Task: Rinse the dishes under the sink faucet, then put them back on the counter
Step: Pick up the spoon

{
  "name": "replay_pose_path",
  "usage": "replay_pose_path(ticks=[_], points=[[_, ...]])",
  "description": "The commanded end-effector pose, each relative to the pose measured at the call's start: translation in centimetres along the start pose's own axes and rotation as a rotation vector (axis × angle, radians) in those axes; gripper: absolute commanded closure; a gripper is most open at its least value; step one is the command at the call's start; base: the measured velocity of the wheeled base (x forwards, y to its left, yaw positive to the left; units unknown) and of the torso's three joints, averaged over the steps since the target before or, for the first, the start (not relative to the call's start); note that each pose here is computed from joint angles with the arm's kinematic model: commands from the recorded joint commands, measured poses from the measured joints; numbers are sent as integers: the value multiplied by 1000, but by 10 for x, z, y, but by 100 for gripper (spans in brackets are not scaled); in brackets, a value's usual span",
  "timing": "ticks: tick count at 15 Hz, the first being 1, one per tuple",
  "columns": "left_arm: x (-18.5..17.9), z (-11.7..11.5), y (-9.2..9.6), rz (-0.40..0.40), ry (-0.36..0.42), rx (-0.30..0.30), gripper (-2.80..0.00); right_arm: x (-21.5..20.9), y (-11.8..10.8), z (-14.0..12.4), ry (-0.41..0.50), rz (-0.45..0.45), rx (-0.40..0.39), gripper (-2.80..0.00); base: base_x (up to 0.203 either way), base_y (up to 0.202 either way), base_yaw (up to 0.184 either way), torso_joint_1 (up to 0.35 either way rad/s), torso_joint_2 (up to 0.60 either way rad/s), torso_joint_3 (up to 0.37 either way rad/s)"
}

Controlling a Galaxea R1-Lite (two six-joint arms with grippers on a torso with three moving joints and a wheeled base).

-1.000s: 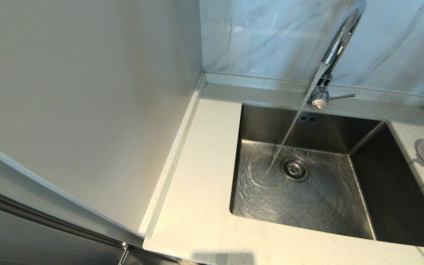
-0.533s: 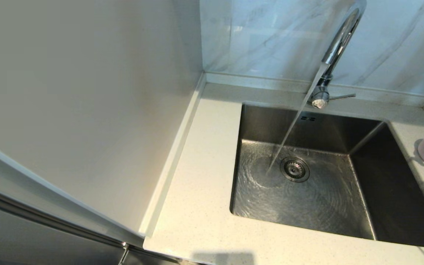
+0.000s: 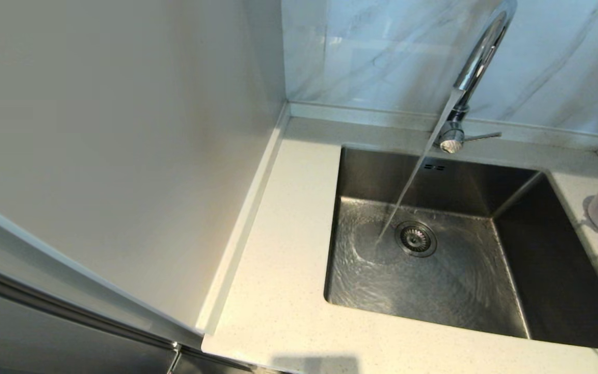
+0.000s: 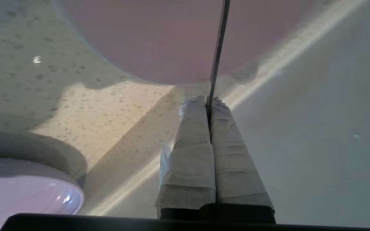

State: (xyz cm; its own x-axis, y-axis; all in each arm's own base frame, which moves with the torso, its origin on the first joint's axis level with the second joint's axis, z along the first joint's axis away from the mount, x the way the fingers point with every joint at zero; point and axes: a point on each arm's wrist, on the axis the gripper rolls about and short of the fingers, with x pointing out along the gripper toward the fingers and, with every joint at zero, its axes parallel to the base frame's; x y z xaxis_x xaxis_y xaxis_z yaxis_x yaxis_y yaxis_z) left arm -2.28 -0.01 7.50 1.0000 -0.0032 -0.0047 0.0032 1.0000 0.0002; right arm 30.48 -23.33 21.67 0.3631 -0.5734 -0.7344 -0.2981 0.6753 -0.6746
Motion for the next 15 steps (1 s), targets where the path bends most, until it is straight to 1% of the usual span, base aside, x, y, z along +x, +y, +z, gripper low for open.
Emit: replay_pose_path(ticks=[1,5,8,10,12,13,15], points=[[0,0,0,0,0,0,0,-5,-5,0,-7,-22,2,0,0,0,0,0,0,0],[0,0,0,-1,0,0,0,-27,-24,-2,-48,-105,77,0,0,0,0,0,0,0],[0,0,0,-1,0,0,0,-48,-38,-11,-89,-167,122,0,0,0,0,0,0,0],[0,0,0,0,0,0,0,-65,-41,-14,-175,-172,139,0,0,0,0,0,0,0],[0,0,0,-1,0,0,0,-84,-39,-16,-252,-141,182,0,0,0,0,0,0,0],[0,0,0,-1,0,0,0,-92,-36,-15,-294,-127,178,0,0,0,0,0,0,0],[0,0,0,0,0,0,0,-105,-28,-3,-381,-100,143,0,0,0,0,0,0,0]])
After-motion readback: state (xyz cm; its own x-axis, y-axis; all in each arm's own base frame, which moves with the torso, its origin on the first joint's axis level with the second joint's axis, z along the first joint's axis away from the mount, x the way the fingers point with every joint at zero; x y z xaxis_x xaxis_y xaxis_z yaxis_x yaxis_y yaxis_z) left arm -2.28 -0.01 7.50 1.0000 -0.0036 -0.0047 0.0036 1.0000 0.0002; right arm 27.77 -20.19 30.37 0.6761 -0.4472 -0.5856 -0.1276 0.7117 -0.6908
